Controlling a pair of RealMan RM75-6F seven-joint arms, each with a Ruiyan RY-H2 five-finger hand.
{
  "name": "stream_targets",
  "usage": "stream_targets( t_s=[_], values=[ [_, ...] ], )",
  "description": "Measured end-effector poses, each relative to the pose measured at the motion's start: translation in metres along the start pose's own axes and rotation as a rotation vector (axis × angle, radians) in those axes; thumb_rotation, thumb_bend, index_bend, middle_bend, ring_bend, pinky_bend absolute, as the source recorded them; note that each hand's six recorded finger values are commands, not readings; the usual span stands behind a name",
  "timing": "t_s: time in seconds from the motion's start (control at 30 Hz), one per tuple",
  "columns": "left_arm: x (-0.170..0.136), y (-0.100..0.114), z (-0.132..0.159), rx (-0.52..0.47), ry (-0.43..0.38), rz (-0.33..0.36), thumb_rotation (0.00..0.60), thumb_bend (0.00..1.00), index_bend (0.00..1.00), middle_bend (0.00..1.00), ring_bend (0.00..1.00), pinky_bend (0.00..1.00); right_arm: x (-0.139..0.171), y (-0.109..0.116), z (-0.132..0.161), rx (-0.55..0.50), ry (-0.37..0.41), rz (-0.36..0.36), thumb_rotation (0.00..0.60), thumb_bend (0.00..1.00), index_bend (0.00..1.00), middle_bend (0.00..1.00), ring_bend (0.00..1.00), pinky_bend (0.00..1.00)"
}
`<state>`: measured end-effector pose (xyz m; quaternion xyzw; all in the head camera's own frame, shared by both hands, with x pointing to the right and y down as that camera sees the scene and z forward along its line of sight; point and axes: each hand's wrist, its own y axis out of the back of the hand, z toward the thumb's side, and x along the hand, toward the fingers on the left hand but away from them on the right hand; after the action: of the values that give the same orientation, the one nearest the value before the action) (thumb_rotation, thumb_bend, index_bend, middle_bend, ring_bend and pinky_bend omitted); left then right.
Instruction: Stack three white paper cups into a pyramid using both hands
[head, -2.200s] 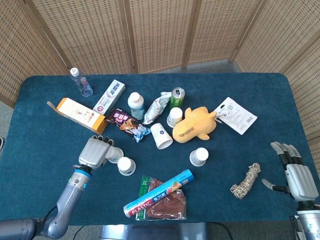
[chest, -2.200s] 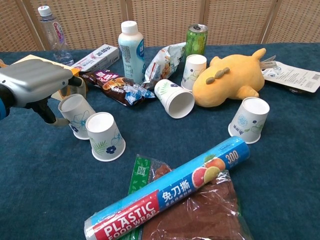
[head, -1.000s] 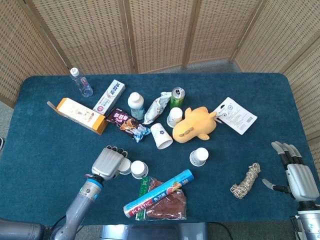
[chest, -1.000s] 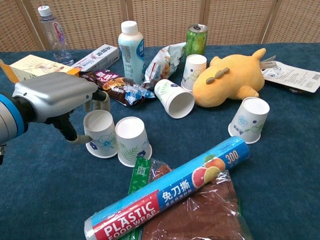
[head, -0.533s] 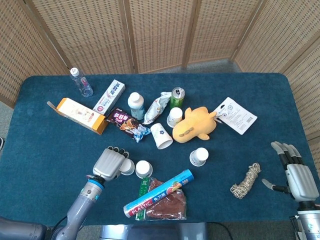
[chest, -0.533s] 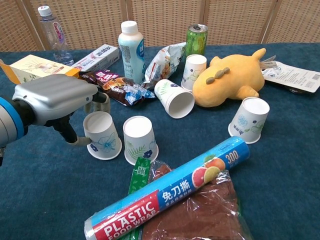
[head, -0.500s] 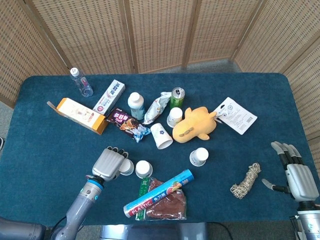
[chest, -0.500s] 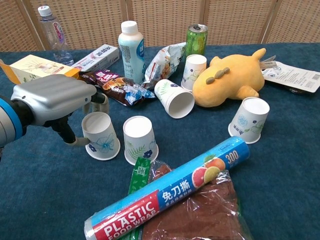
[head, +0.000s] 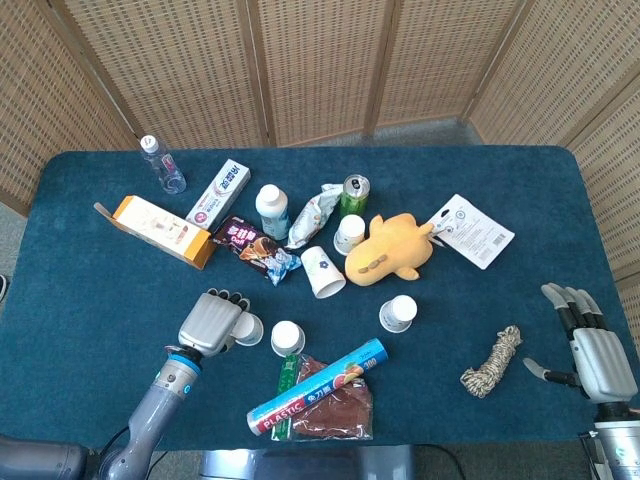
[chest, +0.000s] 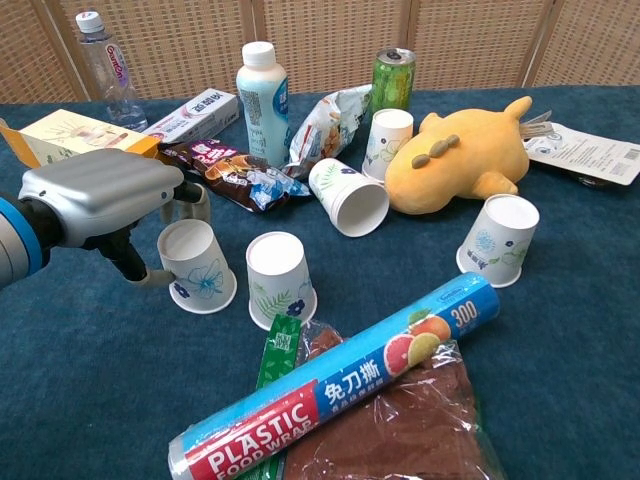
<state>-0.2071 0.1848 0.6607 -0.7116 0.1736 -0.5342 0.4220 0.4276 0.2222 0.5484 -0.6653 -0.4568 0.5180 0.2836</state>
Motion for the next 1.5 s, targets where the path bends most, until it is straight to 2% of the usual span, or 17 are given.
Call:
stream_targets(
  t_s=[0.2,0.27,0.33,0.43,0.5,0.73,0.93,1.27,1.5],
  values=[
    [0.000,-0.003,0.002,-0.011,-0.004,-0.007,0.600,0.30,0.35,0.37,0.34,0.44,0.000,0.001,0.000,-0.004,0.000,0.000,0.600,0.00,0.00,0.00,0.00,0.00],
    [0.000,-0.004,0.001,-0.011,-0.002,-0.011,0.600,0.30,0.32,0.30,0.29,0.42,0.000,0.001,0.000,-0.004,0.000,0.000,0.600,0.00,0.00,0.00,0.00,0.00],
    [-0.001,-0.003,0.001,-0.014,-0.004,-0.011,0.600,0.30,0.28,0.16,0.20,0.38,0.000,0.001,0.000,-0.004,0.000,-0.001,0.600,0.00,0.00,0.00,0.00,0.00],
    [-0.002,-0.001,0.002,-0.024,-0.013,-0.008,0.600,0.30,0.21,0.03,0.10,0.35,0.000,0.001,-0.001,-0.004,-0.001,-0.001,0.600,0.00,0.00,0.00,0.00,0.00],
    [-0.004,0.001,0.002,-0.032,-0.020,-0.003,0.600,0.30,0.19,0.01,0.08,0.34,0.000,0.001,-0.001,-0.003,-0.001,-0.001,0.600,0.00,0.00,0.00,0.00,0.00],
    [-0.010,0.005,-0.002,-0.041,-0.028,-0.002,0.600,0.30,0.15,0.00,0.01,0.31,0.000,0.000,0.000,0.001,0.001,-0.001,0.600,0.00,0.00,0.00,0.00,0.00],
    [-0.020,0.018,-0.018,-0.056,-0.015,0.017,0.600,0.29,0.10,0.00,0.00,0.24,0.000,0.000,0.000,0.004,0.000,0.001,0.600,0.00,0.00,0.00,0.00,0.00],
    [-0.047,0.043,-0.086,-0.035,0.089,0.018,0.600,0.29,0.00,0.00,0.00,0.01,0.001,-0.004,0.002,0.018,0.003,0.008,0.600,0.00,0.00,0.00,0.00,0.00],
    [-0.077,0.055,-0.128,-0.047,0.110,0.030,0.600,0.29,0.00,0.00,0.00,0.00,0.001,-0.009,0.004,0.032,0.008,0.019,0.600,0.00,0.00,0.00,0.00,0.00]
  ],
)
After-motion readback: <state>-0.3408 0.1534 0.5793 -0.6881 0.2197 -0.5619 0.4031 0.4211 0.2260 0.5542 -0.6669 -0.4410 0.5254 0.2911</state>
